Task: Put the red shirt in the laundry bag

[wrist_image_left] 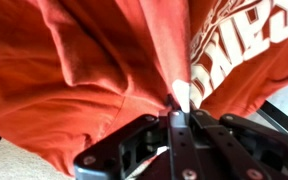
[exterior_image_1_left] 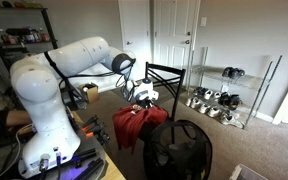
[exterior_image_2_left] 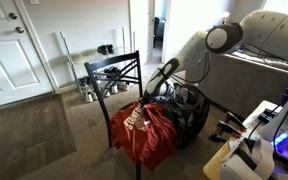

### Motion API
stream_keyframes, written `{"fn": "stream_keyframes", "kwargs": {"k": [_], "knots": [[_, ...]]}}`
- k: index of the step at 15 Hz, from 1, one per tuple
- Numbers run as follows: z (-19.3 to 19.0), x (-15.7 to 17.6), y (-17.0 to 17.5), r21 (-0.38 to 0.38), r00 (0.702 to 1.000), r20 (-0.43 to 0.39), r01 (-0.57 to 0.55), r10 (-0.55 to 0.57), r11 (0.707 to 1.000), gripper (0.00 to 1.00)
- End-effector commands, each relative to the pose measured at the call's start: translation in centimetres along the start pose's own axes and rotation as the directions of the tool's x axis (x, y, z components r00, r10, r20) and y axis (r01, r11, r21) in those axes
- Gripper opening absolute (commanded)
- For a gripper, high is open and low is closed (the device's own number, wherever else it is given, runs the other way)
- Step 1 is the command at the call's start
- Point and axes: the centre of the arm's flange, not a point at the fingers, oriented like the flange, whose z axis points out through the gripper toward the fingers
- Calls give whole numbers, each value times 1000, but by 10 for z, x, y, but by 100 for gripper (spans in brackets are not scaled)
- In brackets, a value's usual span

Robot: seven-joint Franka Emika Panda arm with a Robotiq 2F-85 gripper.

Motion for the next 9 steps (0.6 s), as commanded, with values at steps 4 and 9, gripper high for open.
{"fn": "stream_keyframes", "kwargs": {"k": [4, 9], "knots": [[-106, -44, 13, 144, 984, -176, -4, 30, 990, 1], [-138, -67, 19, 120, 938, -332, -62, 99, 991, 1]]}}
